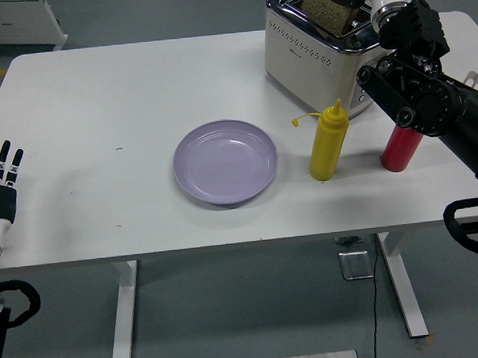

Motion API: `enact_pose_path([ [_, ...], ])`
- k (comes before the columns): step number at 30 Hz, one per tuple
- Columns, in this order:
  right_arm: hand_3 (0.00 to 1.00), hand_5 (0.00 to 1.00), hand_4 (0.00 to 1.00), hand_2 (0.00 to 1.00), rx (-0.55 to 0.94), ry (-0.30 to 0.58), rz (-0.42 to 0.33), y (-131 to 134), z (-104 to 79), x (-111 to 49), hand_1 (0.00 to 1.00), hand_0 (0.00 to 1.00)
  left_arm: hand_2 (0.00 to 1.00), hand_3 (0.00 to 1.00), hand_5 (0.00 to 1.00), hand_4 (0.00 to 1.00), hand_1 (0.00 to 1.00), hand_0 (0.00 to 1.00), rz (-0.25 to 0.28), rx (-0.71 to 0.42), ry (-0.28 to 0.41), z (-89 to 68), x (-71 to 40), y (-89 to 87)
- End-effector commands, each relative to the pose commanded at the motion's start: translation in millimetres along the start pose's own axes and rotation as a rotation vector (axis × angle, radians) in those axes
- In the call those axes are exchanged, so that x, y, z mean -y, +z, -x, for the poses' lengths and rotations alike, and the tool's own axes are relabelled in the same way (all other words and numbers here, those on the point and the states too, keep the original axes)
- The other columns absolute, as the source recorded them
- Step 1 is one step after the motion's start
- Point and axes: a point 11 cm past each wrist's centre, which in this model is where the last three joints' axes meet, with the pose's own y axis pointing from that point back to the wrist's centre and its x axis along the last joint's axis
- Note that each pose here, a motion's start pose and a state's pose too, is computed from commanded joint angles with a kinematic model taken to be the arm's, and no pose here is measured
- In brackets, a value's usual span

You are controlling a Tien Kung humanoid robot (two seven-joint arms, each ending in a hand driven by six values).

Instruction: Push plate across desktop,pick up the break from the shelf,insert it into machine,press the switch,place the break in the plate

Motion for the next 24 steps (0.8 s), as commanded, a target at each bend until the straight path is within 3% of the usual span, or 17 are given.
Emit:
enact_pose_path([
  [2, 0.998, 0.343, 0.76, 0.998, 0.004, 0.0, -0.006, 0.2, -1.1, 0.4, 0.89, 0.912, 0.932, 0.854, 0.998, 0.587, 0.87, 0.866, 0.001, 0.0, 0.0, 0.0, 0.1, 0.2],
  [3, 0.998, 0.389, 0.811, 0.998, 0.006, -0.002, -0.008, 0.3, -1.4, 0.5, 0.918, 0.951, 0.93, 0.854, 0.998, 0.587, 0.867, 0.863, 0.001, 0.0, 0.0, 0.0, 0.1, 0.3],
  [14, 0.998, 0.402, 0.818, 0.998, 0.015, 0.01, -0.006, 7.5, -8.7, 0.7, 0.924, 0.957, 0.928, 0.854, 0.998, 0.586, 0.865, 0.86, 0.002, -0.002, -0.001, 0.3, 0.2, 0.6],
  [20, 0.998, 0.423, 0.827, 0.991, 0.029, 0.058, -0.018, 19.0, -28.1, -0.6, 0.911, 0.944, 0.925, 0.853, 0.998, 0.587, 0.865, 0.855, 0.006, -0.001, -0.002, 0.8, 0.5, 2.1],
  [21, 0.996, 0.416, 0.801, 0.915, 0.034, 0.069, -0.021, 22.9, -33.5, -1.4, 0.844, 0.877, 0.924, 0.852, 0.998, 0.587, 0.865, 0.854, 0.007, -0.001, -0.002, 0.7, 0.5, 2.6],
  [24, 0.996, 0.416, 0.801, 0.915, 0.062, 0.094, -0.031, 33.4, -48.7, -4.4, 0.844, 0.877, 0.924, 0.852, 0.998, 0.587, 0.865, 0.854, 0.01, 0.0, -0.002, 0.3, 0.5, 3.8],
])
